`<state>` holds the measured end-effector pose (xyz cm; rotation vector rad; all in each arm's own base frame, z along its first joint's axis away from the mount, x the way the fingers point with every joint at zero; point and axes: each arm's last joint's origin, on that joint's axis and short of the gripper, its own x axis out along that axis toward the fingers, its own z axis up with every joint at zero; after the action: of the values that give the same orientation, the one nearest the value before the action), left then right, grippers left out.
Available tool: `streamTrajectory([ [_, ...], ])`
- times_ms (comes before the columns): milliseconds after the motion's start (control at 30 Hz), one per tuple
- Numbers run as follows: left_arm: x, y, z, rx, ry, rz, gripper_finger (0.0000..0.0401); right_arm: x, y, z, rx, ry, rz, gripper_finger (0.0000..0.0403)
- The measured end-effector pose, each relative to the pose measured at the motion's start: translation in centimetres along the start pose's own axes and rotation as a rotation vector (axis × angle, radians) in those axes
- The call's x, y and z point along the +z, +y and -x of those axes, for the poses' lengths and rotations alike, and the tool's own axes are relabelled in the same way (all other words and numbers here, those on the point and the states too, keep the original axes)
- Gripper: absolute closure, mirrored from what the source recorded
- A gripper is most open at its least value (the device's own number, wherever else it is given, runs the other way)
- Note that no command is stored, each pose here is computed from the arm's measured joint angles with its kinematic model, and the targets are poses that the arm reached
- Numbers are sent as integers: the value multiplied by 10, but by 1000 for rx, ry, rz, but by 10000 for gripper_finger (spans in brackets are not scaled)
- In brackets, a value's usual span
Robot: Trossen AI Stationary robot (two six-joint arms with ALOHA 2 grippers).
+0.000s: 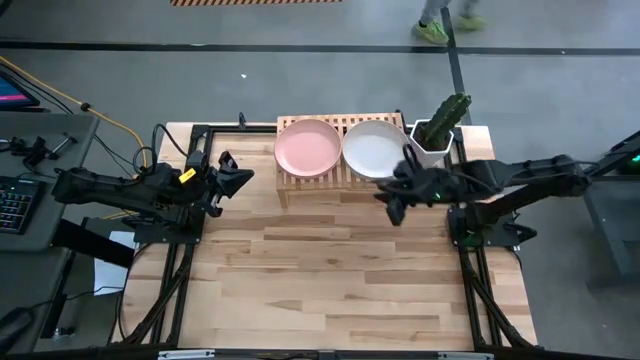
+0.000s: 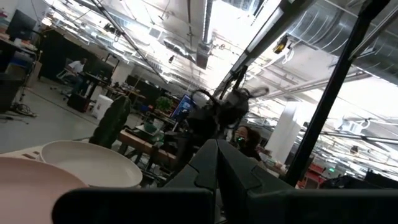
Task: Place and stack plates onto a shelf
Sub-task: Return to Home Position
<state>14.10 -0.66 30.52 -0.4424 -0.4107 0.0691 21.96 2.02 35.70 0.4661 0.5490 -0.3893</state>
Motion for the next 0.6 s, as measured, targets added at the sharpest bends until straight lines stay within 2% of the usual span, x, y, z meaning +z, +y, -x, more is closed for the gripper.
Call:
streamTrajectory([
  [267,0,0,0,1,4,-1,401,-50,-8,31,88,2,-59,394],
  [433,0,0,0,7,1,-1,401,-74,-17,42,172,-79,-105,393],
  [600,0,0,0,7,1,-44,401,-88,-22,46,302,-155,-126,399],
])
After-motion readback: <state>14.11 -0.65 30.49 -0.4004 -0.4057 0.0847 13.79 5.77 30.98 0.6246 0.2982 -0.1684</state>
